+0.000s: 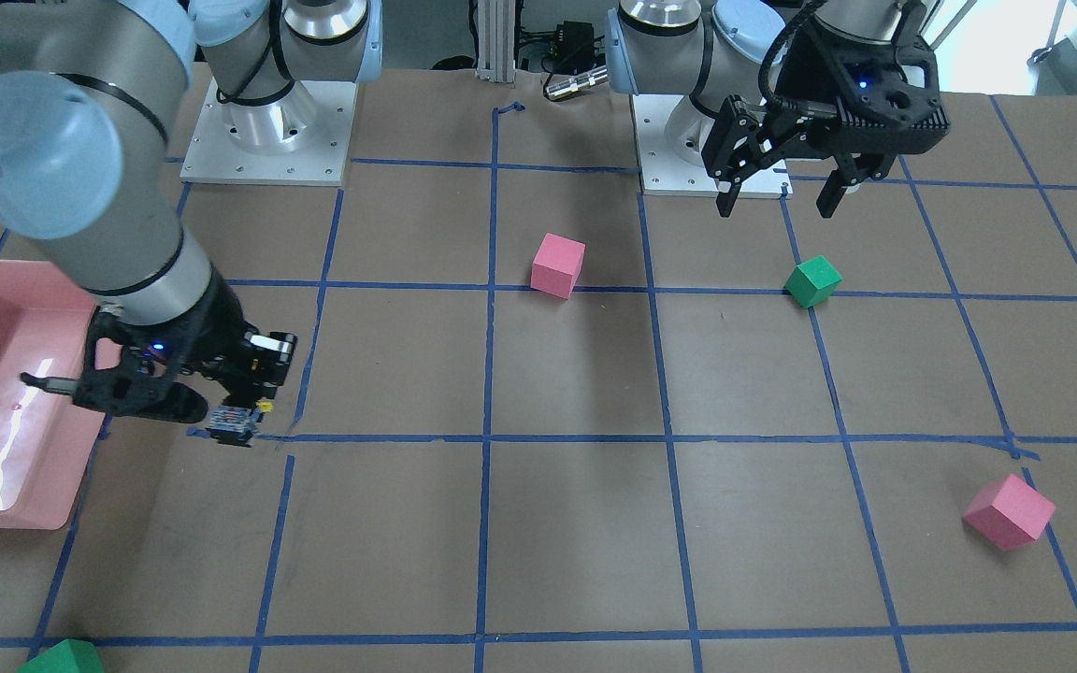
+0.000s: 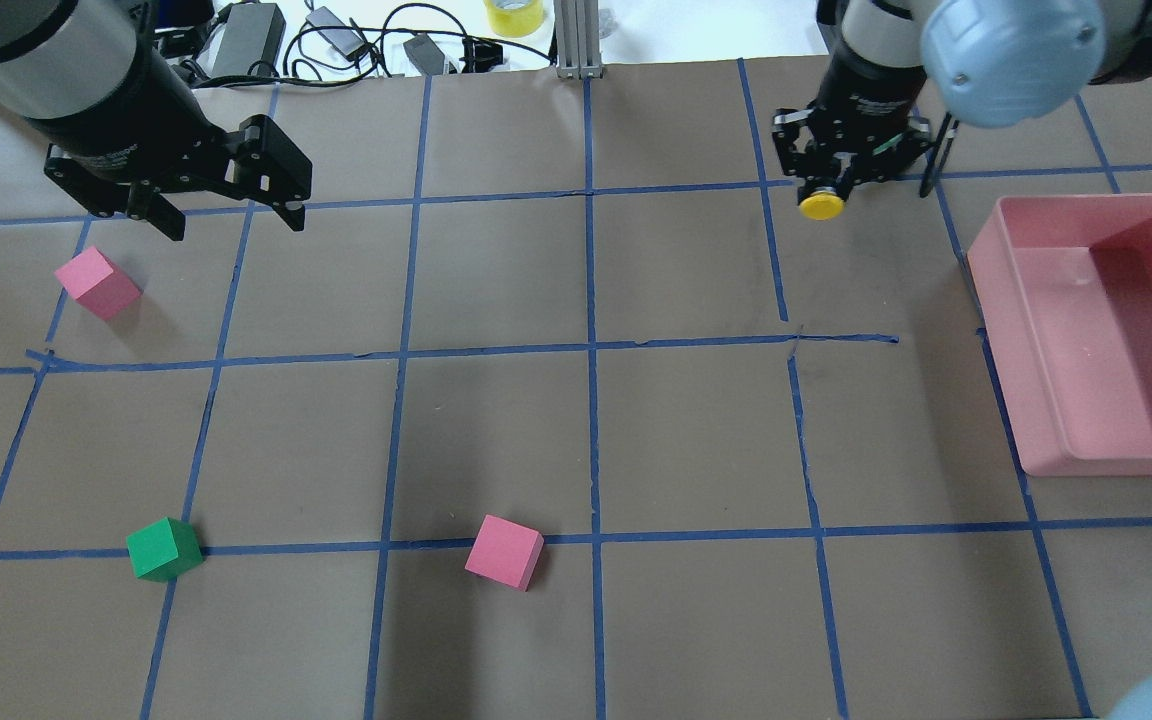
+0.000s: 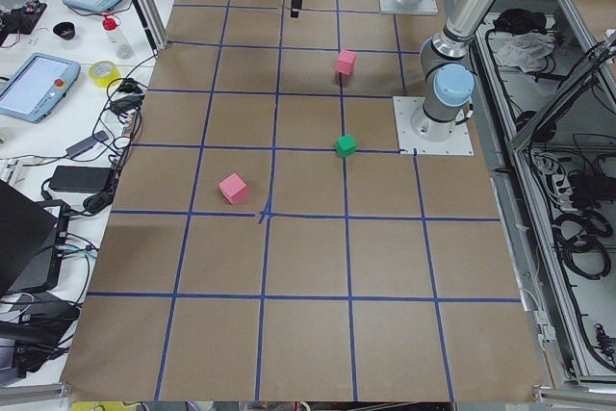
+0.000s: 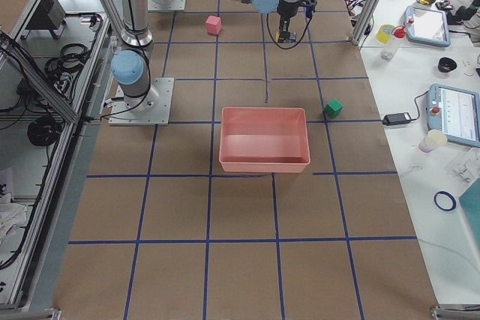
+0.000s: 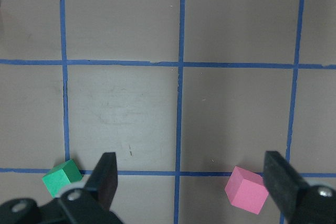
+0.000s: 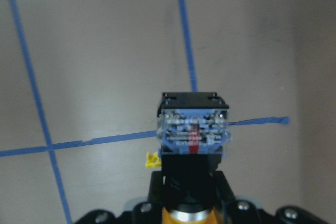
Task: Align button upright
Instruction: 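Lift the button out of the bin with the right gripper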
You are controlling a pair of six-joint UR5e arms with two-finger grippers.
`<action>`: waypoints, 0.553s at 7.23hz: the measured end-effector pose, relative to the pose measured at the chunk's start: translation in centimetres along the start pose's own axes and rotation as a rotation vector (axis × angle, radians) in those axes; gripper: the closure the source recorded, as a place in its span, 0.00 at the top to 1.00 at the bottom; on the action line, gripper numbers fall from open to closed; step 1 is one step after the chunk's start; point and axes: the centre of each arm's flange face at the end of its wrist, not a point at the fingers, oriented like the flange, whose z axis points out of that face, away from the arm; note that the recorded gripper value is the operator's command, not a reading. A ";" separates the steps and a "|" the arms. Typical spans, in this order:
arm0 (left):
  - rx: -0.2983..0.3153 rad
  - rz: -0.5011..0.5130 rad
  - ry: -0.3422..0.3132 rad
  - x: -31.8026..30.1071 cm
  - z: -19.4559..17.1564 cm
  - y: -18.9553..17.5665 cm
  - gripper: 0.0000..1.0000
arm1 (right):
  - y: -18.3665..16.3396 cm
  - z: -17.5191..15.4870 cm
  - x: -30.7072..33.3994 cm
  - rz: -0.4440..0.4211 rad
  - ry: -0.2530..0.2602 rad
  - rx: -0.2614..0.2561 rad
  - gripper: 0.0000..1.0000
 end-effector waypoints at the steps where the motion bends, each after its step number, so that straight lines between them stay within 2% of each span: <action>1: 0.000 0.000 -0.001 0.0 0.0 0.0 1.00 | 0.2 2.0 -4.0 -0.040 -0.027 0.018 0.00; 3: 0.000 0.000 0.000 0.0 0.0 0.0 1.00 | 0.0 6.5 -9.7 -0.087 -0.046 0.047 0.00; 4: 0.000 0.000 0.000 0.0 0.0 0.0 1.00 | 0.3 8.6 -12.0 -0.112 -0.046 0.046 0.00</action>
